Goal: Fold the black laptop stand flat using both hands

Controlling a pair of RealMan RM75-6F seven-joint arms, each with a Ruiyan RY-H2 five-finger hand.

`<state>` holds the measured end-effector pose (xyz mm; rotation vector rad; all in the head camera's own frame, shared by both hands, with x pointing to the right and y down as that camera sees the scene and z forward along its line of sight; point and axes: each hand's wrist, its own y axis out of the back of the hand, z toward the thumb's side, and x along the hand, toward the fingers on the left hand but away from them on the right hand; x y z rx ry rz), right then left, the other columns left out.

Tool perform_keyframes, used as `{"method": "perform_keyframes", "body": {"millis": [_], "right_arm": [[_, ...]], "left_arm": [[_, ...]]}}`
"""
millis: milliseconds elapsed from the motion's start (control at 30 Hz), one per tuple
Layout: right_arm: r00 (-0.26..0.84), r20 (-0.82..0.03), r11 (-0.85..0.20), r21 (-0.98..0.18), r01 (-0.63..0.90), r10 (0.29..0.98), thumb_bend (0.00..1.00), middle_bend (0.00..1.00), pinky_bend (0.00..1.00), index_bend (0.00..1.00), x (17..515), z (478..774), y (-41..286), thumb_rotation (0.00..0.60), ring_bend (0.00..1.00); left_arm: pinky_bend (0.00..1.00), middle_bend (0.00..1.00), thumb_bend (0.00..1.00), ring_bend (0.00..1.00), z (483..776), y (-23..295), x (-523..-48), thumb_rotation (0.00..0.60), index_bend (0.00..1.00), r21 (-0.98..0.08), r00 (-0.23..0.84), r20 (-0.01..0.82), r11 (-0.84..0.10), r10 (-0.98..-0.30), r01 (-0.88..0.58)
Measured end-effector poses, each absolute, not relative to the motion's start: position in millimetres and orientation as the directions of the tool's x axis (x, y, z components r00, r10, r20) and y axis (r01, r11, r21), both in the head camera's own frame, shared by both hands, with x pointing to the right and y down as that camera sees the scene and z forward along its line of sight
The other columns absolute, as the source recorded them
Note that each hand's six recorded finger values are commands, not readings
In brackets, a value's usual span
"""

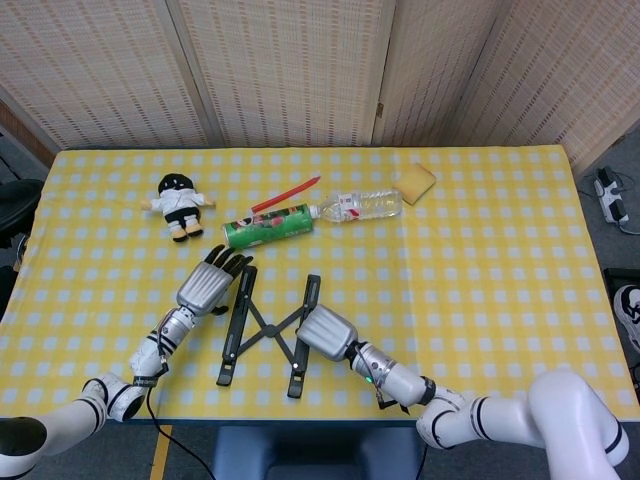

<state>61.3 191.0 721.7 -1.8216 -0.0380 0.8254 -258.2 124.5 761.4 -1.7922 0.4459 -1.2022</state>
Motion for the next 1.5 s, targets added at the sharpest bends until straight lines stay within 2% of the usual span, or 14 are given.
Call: {"method": "perform_keyframes", "body": {"millis": [700, 1500], "right_arm": [[0.770, -0.493, -0.384, -0.856, -0.345, 0.406, 0.26, 0.82, 0.87, 0.65, 33, 733, 192, 0.600, 0.92], [0.800, -0.451, -0.369, -0.876, -0.311, 0.397, 0.26, 0.82, 0.87, 0.65, 9, 726, 198, 0.600, 0.92]], "left_arm": [[0.10, 0.18, 0.11, 0.09, 761, 129, -255, 0.600, 0.10, -0.821, 0.466, 0.542, -0.559, -0.699, 0.115], [0.09, 0.17, 0.11, 0.08, 752, 146, -226, 0.600, 0.08, -0.789, 0.523, 0.536, -0.614, -0.662, 0.032]]}}
